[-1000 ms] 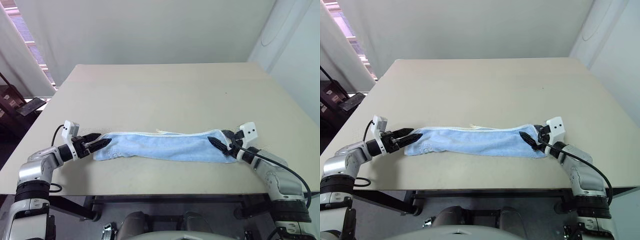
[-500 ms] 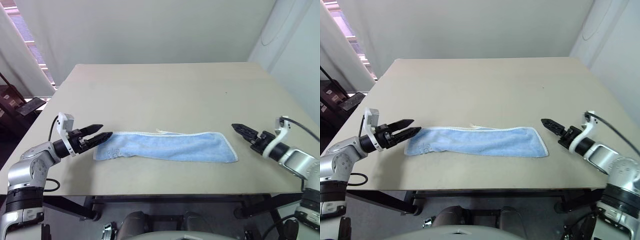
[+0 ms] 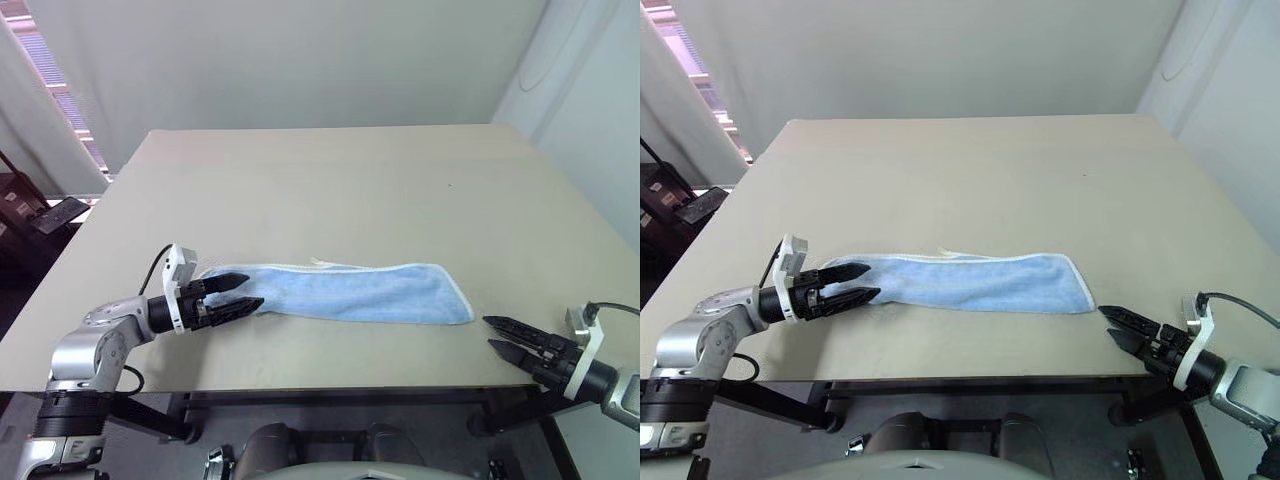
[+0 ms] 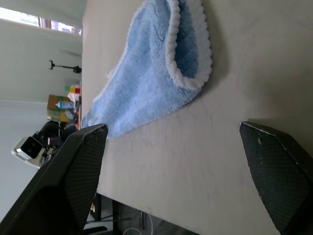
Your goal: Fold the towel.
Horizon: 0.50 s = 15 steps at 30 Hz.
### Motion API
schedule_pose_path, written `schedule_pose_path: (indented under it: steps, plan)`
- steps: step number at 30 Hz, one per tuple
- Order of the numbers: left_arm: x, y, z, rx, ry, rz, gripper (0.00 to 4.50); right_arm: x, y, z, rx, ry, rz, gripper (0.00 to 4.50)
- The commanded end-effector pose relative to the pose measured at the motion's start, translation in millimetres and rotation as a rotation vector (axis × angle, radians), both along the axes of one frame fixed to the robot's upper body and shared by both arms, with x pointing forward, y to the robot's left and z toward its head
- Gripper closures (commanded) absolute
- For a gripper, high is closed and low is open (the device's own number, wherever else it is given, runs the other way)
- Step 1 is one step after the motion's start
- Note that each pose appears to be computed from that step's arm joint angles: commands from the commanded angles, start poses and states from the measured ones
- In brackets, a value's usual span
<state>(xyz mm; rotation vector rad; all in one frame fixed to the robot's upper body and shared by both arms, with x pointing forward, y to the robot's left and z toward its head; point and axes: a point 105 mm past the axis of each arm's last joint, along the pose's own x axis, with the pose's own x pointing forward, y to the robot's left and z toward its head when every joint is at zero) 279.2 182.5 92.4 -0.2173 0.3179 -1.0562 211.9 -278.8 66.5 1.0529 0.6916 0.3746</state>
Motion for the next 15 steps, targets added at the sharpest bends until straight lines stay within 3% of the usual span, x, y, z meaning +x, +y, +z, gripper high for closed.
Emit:
schedule_pose_path:
  steps: [1, 15]
  plan:
    - [3, -6, 9, 0.012, -0.046, -0.026, 0.00, 12, 7, 3, 0.005, -0.040, -0.008, 0.02]
    - [6, -7, 7, 0.031, -0.053, -0.008, 0.00, 51, 61, -23, 0.064, -0.010, 0.048, 0.02]
